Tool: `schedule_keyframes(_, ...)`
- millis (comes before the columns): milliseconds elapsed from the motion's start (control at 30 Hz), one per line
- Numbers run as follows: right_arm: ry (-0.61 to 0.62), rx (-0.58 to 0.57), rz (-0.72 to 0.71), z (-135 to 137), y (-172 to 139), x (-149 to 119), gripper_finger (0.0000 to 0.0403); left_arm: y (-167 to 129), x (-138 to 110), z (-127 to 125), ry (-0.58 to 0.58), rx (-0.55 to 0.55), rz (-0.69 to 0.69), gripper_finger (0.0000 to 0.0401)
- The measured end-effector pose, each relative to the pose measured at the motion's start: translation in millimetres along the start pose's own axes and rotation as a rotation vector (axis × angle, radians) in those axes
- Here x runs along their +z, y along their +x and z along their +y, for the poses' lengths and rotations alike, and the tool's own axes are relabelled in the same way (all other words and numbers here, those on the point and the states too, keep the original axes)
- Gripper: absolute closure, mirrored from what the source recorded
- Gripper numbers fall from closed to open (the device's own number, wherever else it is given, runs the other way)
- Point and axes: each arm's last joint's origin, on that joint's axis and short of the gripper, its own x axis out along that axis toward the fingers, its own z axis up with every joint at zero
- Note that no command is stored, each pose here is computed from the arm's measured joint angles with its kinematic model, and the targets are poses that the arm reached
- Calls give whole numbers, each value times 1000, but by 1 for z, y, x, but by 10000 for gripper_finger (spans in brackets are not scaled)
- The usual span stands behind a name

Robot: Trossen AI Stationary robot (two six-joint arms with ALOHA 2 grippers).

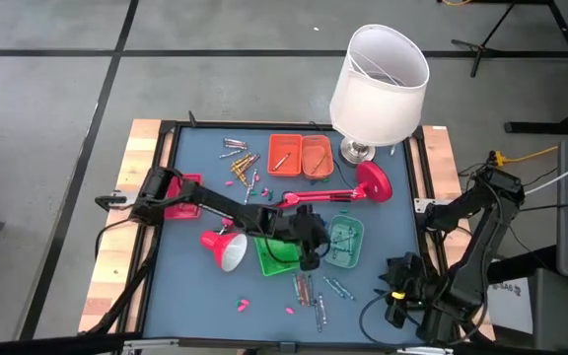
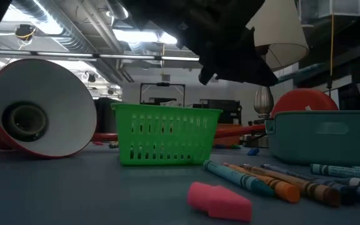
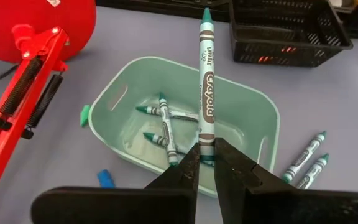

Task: Sort crayons
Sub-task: Put the green crayon into the light green bin

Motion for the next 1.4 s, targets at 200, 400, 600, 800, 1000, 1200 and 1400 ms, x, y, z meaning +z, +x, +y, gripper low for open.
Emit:
schedule_keyframes(200, -34, 26, -13, 5, 11, 16, 228, 1, 2, 7, -23, -3, -3, 360)
schedule_keyframes(400, -35, 108, -45, 16, 19, 30, 228, 1, 3, 7, -20, 1, -10, 338)
schedule_keyframes(600, -72, 163, -70, 34, 34, 28, 228, 1, 3, 7, 32, 3, -10, 322)
schedule_keyframes(800, -128, 117, -26, 44, 58, 12, 228, 0, 1, 2, 43, -6, -8, 319)
schedule_keyframes(1000, -187, 48, 46, 48, 85, -7, 228, -1, -1, -5, 52, -20, -6, 318)
schedule_keyframes(1200, -221, -6, 69, 50, 103, -19, 228, -2, -2, -11, 59, -30, -5, 318)
schedule_keyframes(1400, -248, -50, 90, 49, 116, -27, 228, -3, -4, -18, 68, -45, -3, 318)
